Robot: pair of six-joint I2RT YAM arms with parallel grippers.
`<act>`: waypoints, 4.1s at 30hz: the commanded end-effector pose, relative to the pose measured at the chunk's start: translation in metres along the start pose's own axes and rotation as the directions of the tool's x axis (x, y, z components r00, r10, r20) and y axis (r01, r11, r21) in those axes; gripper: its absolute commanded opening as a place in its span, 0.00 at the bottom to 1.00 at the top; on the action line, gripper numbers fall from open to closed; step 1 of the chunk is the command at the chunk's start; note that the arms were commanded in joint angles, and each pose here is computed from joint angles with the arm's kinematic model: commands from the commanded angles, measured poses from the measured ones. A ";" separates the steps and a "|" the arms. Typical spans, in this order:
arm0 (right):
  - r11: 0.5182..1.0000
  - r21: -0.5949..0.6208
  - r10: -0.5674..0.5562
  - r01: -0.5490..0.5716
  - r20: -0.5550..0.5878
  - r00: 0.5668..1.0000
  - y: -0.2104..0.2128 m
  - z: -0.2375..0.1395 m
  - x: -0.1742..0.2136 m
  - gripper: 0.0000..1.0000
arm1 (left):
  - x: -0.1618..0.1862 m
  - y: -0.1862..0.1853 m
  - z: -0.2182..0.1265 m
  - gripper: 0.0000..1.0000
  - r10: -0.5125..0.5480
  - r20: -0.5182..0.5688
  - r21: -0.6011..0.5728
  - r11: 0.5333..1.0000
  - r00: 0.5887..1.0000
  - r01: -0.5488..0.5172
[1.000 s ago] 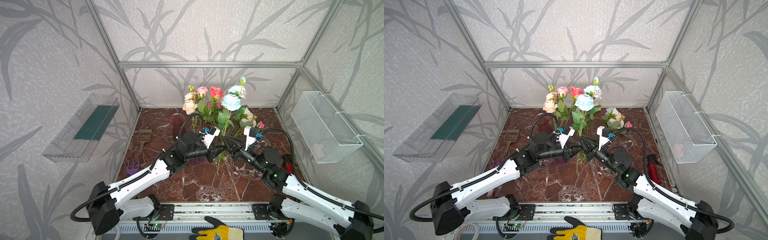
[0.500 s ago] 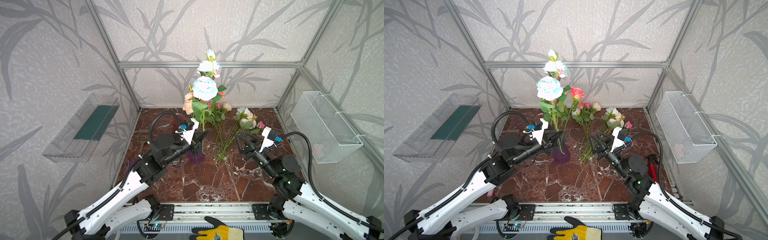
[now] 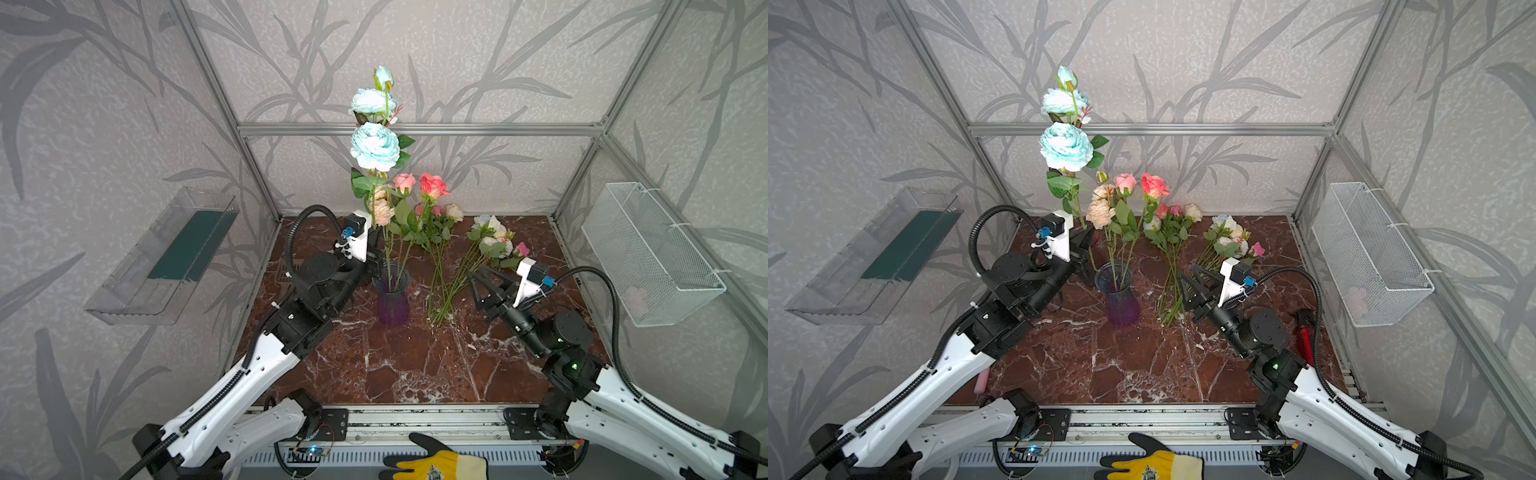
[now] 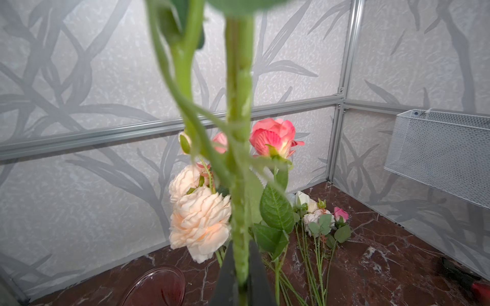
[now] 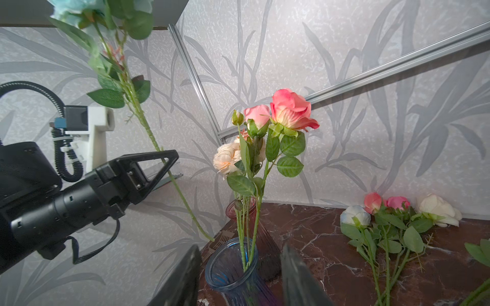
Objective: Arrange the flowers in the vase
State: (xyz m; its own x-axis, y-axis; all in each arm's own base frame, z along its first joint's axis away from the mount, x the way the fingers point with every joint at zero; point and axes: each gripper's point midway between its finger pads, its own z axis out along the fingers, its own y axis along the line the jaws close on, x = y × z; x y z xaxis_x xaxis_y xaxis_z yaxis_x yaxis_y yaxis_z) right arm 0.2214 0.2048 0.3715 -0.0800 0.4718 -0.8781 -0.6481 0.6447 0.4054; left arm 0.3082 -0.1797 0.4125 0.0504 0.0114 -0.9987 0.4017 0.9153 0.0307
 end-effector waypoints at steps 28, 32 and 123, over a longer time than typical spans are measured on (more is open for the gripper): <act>0.998 0.051 -0.034 0.035 -0.009 0.999 -0.011 -0.005 0.005 0.51 | 0.087 -0.004 0.004 0.46 -0.105 -0.190 0.003 0.994 0.976 0.108; 0.998 0.050 -0.036 0.036 -0.007 0.999 -0.010 -0.005 0.003 0.51 | 0.084 -0.003 0.001 0.52 -0.112 -0.202 0.001 0.993 0.973 0.114; 0.834 0.265 0.129 0.485 -0.947 0.295 -0.288 0.161 0.300 0.30 | 0.049 0.040 -0.029 0.69 -0.338 0.057 -0.179 0.922 0.939 0.343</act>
State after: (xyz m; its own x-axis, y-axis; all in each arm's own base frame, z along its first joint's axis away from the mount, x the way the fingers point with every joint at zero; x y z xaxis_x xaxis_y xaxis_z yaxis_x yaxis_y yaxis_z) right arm 0.5062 0.2573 0.0417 -0.8198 -0.3213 -0.4740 -0.3661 0.9306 0.0025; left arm 0.2999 -0.1314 0.3550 -0.0433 -0.2950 -0.9545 0.2209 0.9289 -0.2971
